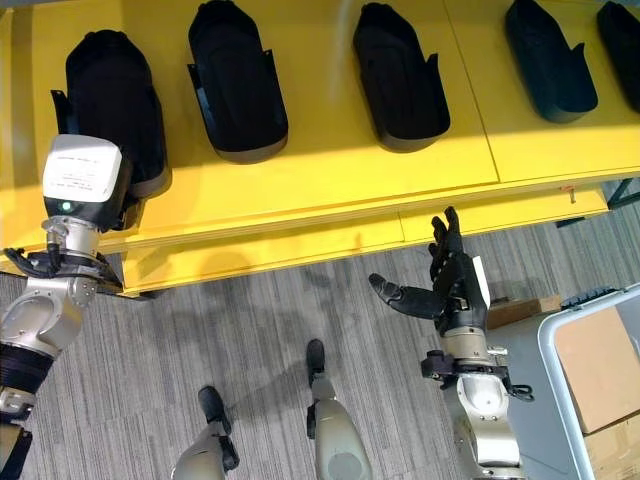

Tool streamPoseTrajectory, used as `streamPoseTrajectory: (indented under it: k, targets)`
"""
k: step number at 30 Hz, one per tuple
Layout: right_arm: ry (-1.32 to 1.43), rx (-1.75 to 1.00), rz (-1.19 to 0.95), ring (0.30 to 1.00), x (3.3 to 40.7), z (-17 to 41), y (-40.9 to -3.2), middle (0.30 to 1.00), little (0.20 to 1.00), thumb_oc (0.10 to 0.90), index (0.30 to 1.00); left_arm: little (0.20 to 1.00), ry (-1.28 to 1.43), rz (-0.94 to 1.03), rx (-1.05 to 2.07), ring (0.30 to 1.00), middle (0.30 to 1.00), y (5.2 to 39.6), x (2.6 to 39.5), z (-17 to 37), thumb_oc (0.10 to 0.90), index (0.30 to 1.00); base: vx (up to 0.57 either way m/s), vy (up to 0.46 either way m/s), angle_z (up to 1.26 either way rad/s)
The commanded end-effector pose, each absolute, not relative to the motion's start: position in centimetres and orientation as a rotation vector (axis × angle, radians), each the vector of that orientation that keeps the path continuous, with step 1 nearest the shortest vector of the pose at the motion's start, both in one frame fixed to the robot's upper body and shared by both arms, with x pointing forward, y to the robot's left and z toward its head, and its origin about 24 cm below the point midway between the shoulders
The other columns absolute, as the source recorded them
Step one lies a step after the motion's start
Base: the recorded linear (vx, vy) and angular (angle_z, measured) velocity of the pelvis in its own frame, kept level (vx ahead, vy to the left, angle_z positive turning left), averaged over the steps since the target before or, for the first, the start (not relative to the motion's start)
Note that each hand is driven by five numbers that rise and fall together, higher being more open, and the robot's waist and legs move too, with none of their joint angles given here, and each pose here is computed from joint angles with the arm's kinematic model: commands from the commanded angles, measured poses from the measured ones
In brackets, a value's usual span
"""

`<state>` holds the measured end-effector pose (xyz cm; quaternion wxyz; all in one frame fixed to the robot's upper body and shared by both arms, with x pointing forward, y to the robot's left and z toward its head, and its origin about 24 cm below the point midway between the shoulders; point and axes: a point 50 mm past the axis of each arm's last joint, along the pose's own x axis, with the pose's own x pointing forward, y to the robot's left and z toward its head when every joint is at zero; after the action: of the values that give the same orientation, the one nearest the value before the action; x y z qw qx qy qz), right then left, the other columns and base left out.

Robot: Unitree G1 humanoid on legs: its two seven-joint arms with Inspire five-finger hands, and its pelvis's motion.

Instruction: Move parts from the plastic box to the shelf.

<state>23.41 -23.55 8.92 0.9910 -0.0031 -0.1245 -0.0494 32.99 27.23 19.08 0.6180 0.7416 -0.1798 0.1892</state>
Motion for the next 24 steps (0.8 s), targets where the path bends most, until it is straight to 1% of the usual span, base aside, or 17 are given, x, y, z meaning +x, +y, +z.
streamPoseTrajectory:
  k: [1, 3, 24]
  targets:
    - [-0.527, -0.030, -0.090, 1.000, 22.7, 14.5, -24.2, 1.000, 1.000, 0.900, 1.000, 0.300, -0.167, 0.590, 1.707, 0.300, 0.300, 32.5, 32.4, 19.5, 0.400, 0.300, 0.00, -0.004, -0.04]
    - [-0.532, -0.032, -0.073, 1.000, 22.8, 14.7, -24.1, 1.000, 1.000, 0.900, 1.000, 0.300, -0.112, 0.619, 1.707, 0.300, 0.300, 33.7, 32.3, 19.5, 0.400, 0.300, 0.01, -0.007, -0.04]
    - [-0.551, -0.060, -0.050, 1.000, 22.5, 15.4, -24.2, 1.000, 1.000, 0.900, 1.000, 0.300, -0.043, 0.665, 1.750, 0.300, 0.300, 36.3, 30.9, 20.4, 0.400, 0.300, 0.00, 0.000, 0.00]
